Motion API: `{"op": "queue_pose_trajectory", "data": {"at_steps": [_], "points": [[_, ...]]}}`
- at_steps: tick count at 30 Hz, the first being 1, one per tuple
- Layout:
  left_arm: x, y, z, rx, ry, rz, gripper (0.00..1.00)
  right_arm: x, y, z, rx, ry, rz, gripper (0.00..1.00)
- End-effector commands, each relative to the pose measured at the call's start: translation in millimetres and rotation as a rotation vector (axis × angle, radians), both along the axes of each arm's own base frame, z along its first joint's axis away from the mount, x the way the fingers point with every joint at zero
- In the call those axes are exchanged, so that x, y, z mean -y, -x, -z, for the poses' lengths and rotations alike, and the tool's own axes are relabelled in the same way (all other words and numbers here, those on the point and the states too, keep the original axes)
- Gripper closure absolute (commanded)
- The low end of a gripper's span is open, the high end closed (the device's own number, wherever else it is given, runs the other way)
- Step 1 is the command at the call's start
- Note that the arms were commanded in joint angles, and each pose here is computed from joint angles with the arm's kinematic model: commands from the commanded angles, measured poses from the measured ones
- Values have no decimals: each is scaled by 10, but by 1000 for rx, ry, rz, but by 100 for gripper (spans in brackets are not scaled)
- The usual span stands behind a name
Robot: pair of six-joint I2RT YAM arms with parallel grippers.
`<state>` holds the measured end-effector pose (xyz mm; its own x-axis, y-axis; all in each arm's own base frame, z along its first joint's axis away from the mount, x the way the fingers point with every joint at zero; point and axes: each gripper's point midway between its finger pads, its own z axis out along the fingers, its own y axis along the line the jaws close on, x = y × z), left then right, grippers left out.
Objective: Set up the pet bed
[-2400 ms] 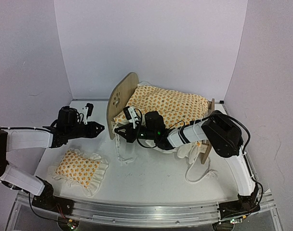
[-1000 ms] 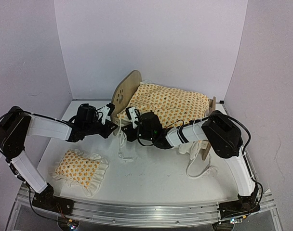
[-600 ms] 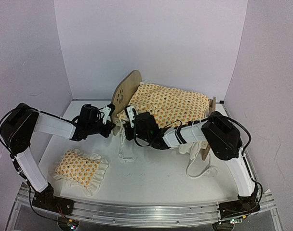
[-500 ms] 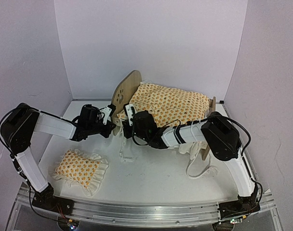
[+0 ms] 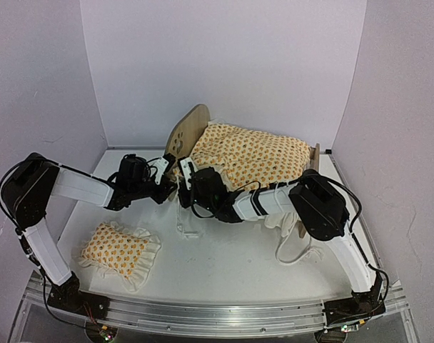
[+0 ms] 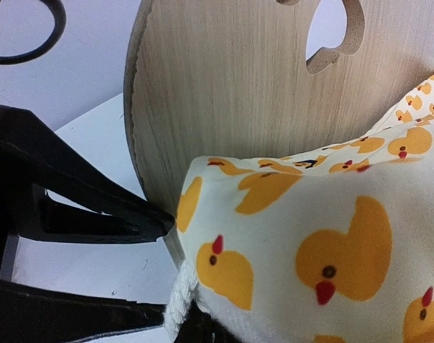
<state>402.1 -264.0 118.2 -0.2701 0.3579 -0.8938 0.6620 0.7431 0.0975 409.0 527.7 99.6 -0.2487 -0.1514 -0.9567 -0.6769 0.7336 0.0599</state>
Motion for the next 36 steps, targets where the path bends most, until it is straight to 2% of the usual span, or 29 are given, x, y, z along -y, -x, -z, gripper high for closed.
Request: {"op": "queue_pose_trajectory", "data": {"at_steps": [1, 5, 11, 18, 25, 27, 31, 36], "points": [[88, -121, -200, 97, 13, 20, 60, -127, 31, -282, 66, -63, -65, 100], [123, -92, -201, 119, -9, 62, 56, -160, 102, -323, 89, -66, -124, 100], [134, -118, -237, 147, -30, 74, 56, -250, 248, -326, 169, -4, -271, 100], [215, -24, -225, 190, -56, 221, 56, -318, 487, -356, 348, 101, -463, 100], [298, 81, -267, 239, -66, 347, 58, -300, 516, -390, 385, 98, -542, 100], [330, 121, -252, 233, -64, 386, 59, -293, 490, -405, 390, 96, -533, 100], [333, 128, -246, 138, -2, 393, 58, -262, 365, -435, 377, 91, -468, 100], [257, 138, -167, 48, 45, 349, 57, -95, 50, -494, 315, 68, -252, 100]]}}
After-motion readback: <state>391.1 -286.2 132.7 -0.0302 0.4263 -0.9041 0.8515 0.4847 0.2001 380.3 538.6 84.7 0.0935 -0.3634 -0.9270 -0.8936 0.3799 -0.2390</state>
